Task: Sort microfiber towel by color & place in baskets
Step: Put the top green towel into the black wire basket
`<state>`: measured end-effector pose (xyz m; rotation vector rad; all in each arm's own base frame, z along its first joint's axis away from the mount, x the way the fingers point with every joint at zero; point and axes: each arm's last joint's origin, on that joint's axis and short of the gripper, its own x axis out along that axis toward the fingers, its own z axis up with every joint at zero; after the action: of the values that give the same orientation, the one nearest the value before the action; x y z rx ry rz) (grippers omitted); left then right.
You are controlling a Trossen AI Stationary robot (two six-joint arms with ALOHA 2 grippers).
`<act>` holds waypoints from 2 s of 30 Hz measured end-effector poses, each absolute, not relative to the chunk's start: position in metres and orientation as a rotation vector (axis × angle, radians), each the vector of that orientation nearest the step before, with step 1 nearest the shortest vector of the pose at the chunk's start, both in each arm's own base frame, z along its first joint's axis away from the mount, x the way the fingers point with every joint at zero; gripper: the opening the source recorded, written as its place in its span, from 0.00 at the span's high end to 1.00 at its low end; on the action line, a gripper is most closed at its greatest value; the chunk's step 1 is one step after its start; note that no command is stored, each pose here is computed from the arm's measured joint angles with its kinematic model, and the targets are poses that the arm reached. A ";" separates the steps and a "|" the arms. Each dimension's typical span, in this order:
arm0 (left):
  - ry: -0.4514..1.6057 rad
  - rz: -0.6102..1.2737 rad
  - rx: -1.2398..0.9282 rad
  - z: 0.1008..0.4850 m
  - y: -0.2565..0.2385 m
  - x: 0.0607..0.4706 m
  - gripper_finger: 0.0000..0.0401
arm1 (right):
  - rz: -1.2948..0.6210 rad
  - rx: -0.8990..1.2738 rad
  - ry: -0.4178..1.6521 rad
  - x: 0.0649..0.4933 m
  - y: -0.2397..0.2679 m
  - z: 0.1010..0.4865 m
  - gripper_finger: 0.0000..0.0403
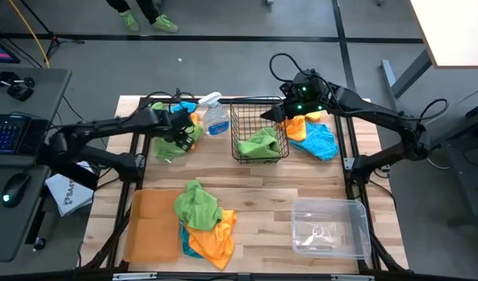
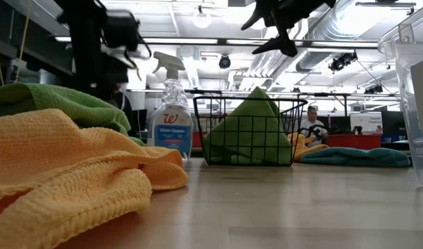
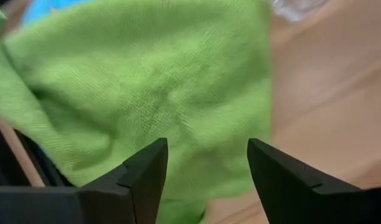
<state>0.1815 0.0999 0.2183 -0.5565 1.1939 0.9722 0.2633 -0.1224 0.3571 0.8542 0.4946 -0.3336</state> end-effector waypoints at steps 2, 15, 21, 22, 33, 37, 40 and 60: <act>1.229 0.978 -0.573 0.210 0.107 0.184 0.47 | -0.333 0.852 0.490 0.262 -0.122 0.359 0.27; 1.343 0.934 -0.554 0.176 0.129 0.200 0.63 | -0.339 0.853 0.487 0.260 -0.121 0.360 0.27; 1.297 0.881 -0.585 0.197 0.121 0.190 0.96 | -0.338 0.851 0.487 0.260 -0.121 0.360 0.27; 1.288 0.877 -0.587 0.206 0.118 0.186 0.97 | -0.338 0.852 0.487 0.260 -0.121 0.360 0.27; 0.792 0.651 -0.591 0.367 0.071 0.131 1.00 | -0.311 0.800 0.347 0.255 -0.122 0.379 0.27; 0.572 0.469 -0.591 0.419 0.057 0.124 1.00 | -0.304 0.772 0.281 0.251 -0.124 0.388 0.27; 0.450 0.305 -0.563 0.447 0.049 0.134 1.00 | -0.312 0.761 0.234 0.246 -0.128 0.393 0.27; 0.338 0.206 -0.102 0.405 0.089 0.325 1.00 | -0.364 0.692 0.065 0.218 -0.142 0.417 0.27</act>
<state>0.3245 0.0886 0.4050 -0.1017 0.3378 0.2061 0.2178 -0.1421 0.4174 0.6924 0.0651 -0.3636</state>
